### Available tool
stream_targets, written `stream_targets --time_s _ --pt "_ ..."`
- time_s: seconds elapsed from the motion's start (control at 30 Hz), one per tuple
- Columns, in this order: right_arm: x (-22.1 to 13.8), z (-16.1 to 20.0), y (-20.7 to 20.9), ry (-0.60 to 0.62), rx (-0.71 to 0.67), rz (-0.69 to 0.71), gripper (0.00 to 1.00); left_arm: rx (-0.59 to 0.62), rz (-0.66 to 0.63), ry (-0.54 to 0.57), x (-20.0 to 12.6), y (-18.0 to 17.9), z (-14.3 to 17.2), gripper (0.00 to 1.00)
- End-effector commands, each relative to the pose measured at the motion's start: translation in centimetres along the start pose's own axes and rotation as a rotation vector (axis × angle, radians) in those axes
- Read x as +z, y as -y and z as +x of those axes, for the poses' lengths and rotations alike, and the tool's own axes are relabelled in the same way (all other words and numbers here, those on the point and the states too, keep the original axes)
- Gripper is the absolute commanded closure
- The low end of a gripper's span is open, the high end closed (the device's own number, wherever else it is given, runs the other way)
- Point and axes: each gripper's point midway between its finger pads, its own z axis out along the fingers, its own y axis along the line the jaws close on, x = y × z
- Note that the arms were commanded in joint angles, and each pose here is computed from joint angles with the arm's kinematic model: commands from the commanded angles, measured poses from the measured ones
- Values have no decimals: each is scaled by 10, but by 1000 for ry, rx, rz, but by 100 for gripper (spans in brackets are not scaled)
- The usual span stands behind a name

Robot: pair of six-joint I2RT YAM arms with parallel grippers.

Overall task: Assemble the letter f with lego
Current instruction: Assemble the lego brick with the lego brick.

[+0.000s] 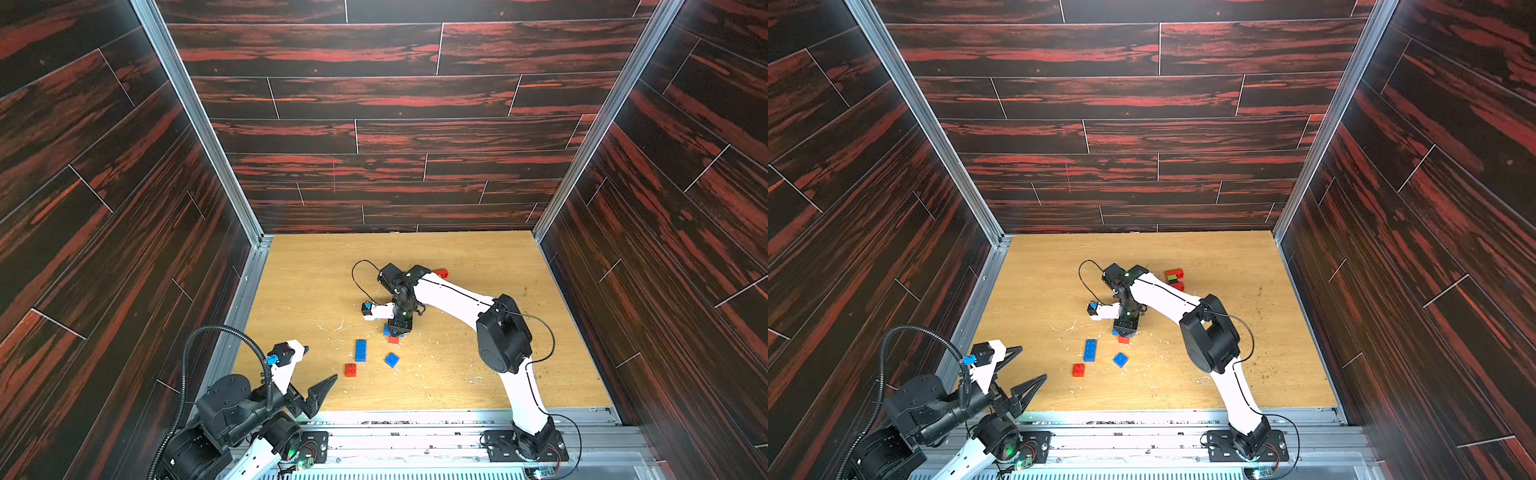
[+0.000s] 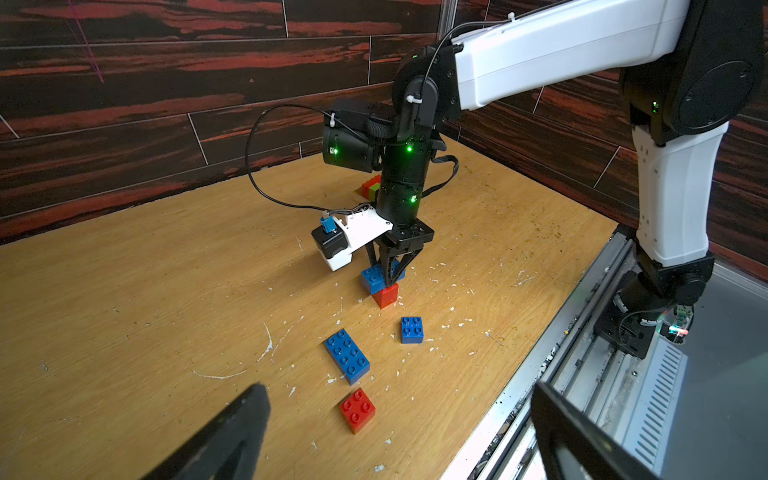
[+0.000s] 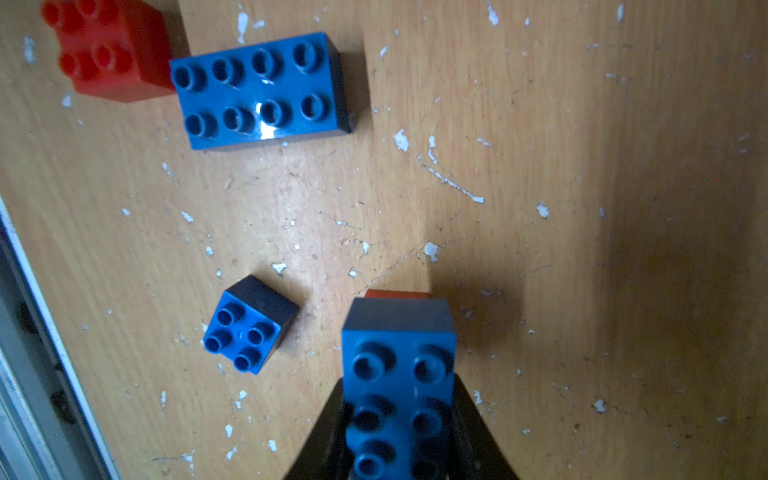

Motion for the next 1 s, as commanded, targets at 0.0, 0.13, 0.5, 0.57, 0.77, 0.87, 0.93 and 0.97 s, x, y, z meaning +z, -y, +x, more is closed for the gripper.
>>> stream_targets --time_s 0.0,0.13,0.5,0.57,0.77,0.87,0.93,0.97 --pt "9 10 0 -54 11 -2 70 4 12 2 0 2 -3 0" --pt "7 9 -2 -48 10 -4 70 3 13 1 0 2 -2 0" --pt "10 7 -17 -30 2 -33 70 3 13 -1 1 2 -2 0" --pt "11 8 -18 -31 0 -34 70 4 14 -1 1 2 -2 0" --pt "13 11 -17 -39 3 -20 70 5 14 -1 1 2 -2 0" --pt "17 15 -14 -55 4 -6 70 4 13 -1 1 2 -2 0" --pt "21 18 -13 -71 7 -2 70 5 15 -2 1 3 -2 0" --pt "24 20 -12 -80 8 -1 70 4 15 -2 1 2 -2 0"
